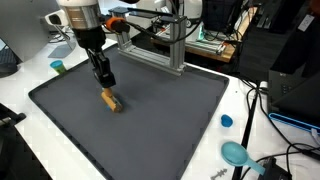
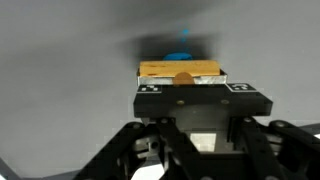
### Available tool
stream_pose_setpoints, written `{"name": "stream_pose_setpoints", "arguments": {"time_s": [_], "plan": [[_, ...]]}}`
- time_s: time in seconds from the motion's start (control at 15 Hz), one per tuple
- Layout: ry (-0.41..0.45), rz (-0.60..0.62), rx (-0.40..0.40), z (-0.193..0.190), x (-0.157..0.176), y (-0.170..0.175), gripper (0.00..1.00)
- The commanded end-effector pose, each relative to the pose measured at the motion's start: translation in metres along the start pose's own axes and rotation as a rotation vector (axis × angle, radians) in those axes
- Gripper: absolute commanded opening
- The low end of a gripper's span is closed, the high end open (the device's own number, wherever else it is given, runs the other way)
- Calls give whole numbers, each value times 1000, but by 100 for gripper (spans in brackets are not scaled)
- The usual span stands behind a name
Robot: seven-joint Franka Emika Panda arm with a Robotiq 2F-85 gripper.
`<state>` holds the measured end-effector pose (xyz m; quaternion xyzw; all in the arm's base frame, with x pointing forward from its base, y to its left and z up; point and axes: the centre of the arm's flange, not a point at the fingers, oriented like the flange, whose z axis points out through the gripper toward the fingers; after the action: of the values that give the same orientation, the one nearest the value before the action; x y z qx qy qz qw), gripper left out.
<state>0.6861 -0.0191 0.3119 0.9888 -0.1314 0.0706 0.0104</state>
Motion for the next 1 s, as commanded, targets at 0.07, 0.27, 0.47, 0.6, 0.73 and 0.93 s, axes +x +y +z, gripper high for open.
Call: {"name": "stream_pose_setpoints", "arguments": {"time_s": [0.07,0.27,0.47,0.6,0.73,0.93], "plan": [[-84,23,-10,28,4,-1,22],[-81,24,9,38,8,-2,22],[-38,52,34,42,17,0,22],[-24,62,40,41,20,2,22],[-14,70,44,40,21,3,22],[0,93,59,38,24,4,22]]}}
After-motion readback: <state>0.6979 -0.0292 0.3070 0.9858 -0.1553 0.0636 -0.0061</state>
